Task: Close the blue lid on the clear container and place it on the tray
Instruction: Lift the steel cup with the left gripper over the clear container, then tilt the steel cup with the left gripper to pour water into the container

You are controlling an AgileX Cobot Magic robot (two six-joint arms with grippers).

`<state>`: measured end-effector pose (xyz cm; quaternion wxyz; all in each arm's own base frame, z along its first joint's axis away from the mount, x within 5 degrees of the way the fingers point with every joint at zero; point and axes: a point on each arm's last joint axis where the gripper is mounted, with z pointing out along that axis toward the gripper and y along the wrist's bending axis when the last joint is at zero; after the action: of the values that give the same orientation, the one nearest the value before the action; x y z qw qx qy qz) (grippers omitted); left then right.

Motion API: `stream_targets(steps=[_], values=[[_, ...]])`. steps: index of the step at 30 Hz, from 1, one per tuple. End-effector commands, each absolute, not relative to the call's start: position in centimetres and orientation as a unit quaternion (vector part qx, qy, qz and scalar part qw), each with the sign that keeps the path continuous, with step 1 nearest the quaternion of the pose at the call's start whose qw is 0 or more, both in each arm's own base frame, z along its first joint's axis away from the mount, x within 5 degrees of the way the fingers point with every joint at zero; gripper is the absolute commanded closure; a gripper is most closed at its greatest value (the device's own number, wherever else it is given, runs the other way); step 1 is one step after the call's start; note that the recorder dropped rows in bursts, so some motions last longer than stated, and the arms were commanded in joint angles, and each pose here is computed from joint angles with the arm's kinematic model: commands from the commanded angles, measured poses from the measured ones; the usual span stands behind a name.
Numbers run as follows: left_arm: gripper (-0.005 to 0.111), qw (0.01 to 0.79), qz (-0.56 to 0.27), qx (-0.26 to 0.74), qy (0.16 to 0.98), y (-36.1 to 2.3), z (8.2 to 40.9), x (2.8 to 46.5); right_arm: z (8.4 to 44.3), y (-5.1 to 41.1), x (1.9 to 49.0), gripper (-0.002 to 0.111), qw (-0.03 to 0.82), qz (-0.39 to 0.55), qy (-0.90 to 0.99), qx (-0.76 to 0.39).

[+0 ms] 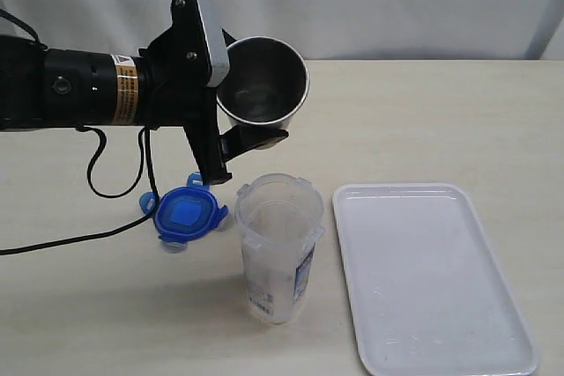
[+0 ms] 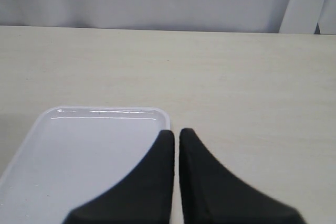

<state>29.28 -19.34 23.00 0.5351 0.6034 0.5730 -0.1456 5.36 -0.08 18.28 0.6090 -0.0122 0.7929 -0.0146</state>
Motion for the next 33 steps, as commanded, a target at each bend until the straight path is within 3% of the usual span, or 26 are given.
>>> stream_targets(steps=[1,33], values=[[0.107,0.55,-0.141,0.614,0.548,-19.59,23.74,29.25,18.21,-0.07,5.35,0.104,0.61,-0.015,0.792,-0.014],[0.107,0.542,-0.063,0.712,0.443,-19.56,23.29,28.91,18.21,-0.07,5.35,0.104,0.61,-0.015,0.792,-0.014]])
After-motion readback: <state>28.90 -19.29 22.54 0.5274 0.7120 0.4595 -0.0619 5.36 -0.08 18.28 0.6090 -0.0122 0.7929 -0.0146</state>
